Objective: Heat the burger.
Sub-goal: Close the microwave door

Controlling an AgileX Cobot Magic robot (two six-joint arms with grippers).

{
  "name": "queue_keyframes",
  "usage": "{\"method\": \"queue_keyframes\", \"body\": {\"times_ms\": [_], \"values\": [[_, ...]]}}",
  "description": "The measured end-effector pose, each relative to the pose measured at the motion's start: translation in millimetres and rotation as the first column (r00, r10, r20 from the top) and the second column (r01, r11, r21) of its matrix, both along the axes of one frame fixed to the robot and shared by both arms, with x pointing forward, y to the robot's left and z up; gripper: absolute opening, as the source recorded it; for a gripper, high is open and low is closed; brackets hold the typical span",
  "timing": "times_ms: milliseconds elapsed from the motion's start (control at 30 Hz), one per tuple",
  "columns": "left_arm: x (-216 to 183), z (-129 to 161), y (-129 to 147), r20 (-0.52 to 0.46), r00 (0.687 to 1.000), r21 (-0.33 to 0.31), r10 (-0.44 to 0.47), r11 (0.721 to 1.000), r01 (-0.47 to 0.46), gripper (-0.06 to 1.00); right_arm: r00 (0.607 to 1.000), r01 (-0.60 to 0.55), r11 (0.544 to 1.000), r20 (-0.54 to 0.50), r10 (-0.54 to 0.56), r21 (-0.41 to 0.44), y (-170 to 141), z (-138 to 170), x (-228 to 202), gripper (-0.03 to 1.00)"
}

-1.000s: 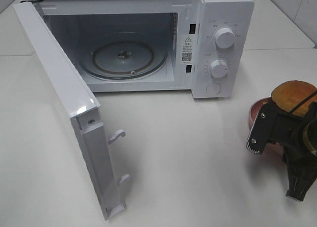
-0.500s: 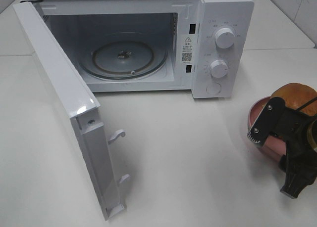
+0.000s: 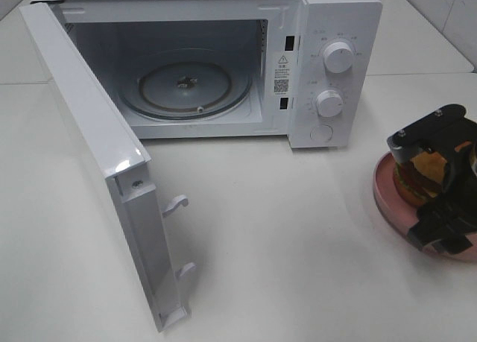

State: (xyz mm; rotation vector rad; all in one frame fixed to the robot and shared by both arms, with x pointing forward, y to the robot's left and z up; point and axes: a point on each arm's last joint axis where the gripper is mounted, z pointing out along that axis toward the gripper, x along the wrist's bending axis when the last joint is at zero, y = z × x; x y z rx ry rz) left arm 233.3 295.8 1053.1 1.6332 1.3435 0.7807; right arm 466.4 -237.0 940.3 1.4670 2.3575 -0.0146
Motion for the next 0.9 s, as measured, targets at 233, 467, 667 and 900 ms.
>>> {"method": "queue_keyframes", "body": {"times_ms": [233, 467, 667, 900], "values": [[0, 0, 0, 0.0, 1.0, 0.0, 0.0, 1.0, 0.0, 0.0, 0.988, 0.141, 0.988, -0.071, -0.136, 0.07, 5, 27, 13, 0.71], [0, 0, 0, 0.0, 1.0, 0.0, 0.0, 1.0, 0.0, 0.0, 0.897, 0.433, 0.883, -0.186, -0.401, 0.18, -38, 39, 23, 0.71], [0, 0, 0, 0.0, 1.0, 0.0, 0.0, 1.0, 0.0, 0.0, 0.842, 0.535, 0.818, -0.219, -0.494, 0.211, -58, 49, 16, 0.71], [0, 0, 0, 0.0, 1.0, 0.0, 0.0, 1.0, 0.0, 0.0, 0.856, 0.518, 0.815, -0.142, -0.498, 0.262, -61, 87, -14, 0.71]]}}
